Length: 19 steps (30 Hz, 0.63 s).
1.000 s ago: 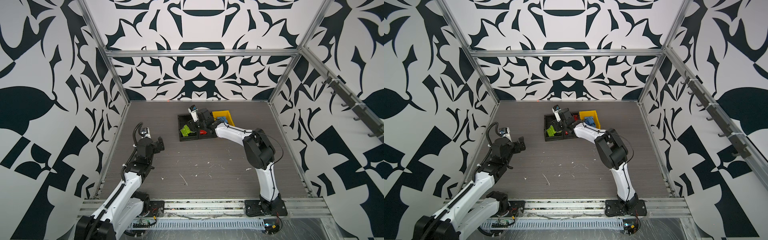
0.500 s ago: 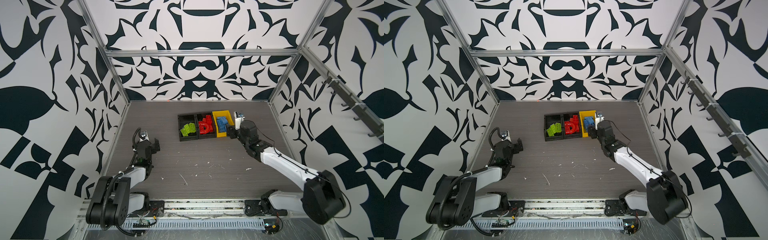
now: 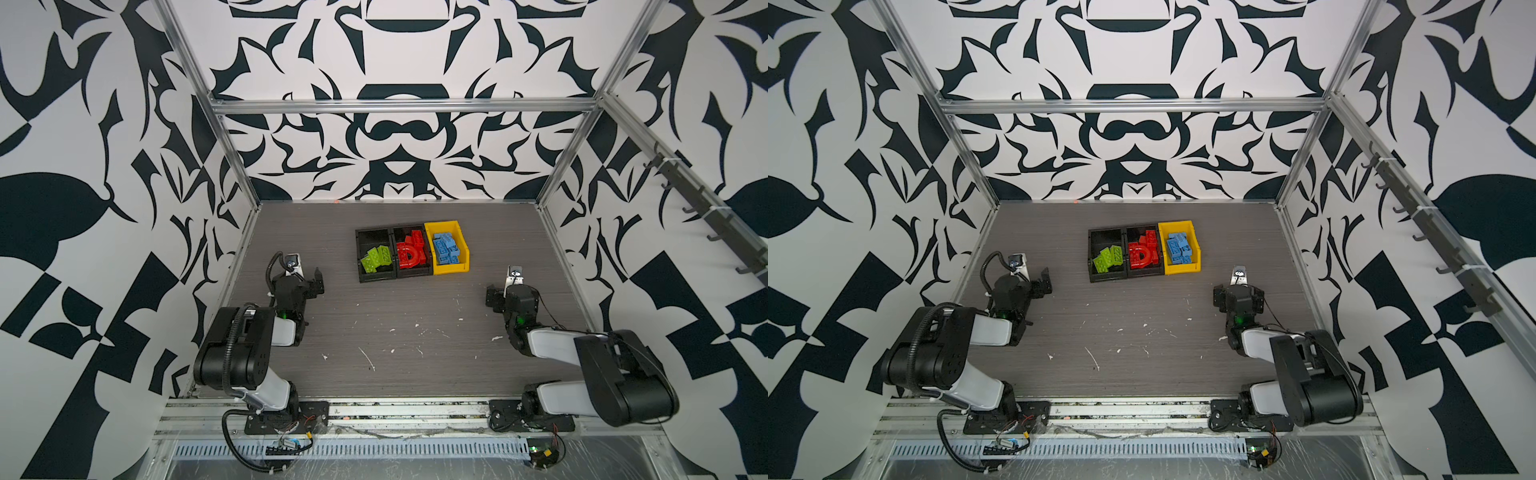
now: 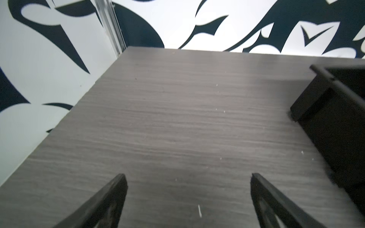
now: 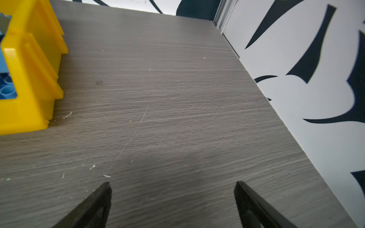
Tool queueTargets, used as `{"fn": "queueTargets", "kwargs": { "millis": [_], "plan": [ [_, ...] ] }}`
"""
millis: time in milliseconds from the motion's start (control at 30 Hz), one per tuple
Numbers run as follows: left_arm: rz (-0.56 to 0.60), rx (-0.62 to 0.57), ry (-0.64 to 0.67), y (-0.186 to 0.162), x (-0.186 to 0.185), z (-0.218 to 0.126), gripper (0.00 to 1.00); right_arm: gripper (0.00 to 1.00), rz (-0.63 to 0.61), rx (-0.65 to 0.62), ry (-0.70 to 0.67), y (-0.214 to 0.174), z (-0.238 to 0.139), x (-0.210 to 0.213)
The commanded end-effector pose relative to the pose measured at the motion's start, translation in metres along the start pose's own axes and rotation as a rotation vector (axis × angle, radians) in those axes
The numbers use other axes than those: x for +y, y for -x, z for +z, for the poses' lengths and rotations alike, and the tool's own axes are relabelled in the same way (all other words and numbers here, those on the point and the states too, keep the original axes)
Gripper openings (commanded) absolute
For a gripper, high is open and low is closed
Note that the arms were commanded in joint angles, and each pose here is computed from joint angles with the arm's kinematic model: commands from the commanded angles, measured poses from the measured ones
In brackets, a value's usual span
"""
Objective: Sort the legos into containers by color
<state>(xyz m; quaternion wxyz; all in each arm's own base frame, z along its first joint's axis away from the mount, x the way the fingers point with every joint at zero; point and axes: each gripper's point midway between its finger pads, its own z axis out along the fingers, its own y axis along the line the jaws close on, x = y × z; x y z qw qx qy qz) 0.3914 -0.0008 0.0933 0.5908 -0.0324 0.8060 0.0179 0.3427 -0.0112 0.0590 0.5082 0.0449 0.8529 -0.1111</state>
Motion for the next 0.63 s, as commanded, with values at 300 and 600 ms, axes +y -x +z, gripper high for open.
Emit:
{"fn": "queueTargets", "kwargs": {
  "millis": [300,600],
  "plan": [
    [0.014,0.023,-0.007,-0.004,-0.003,0.001,1.00,1.00,0.018,-0.135,0.014,0.040,0.022,0.009],
    [0.014,0.026,-0.015,-0.005,-0.004,0.001,1.00,1.00,0.019,-0.139,0.014,0.041,0.022,0.009]
  ]
}}
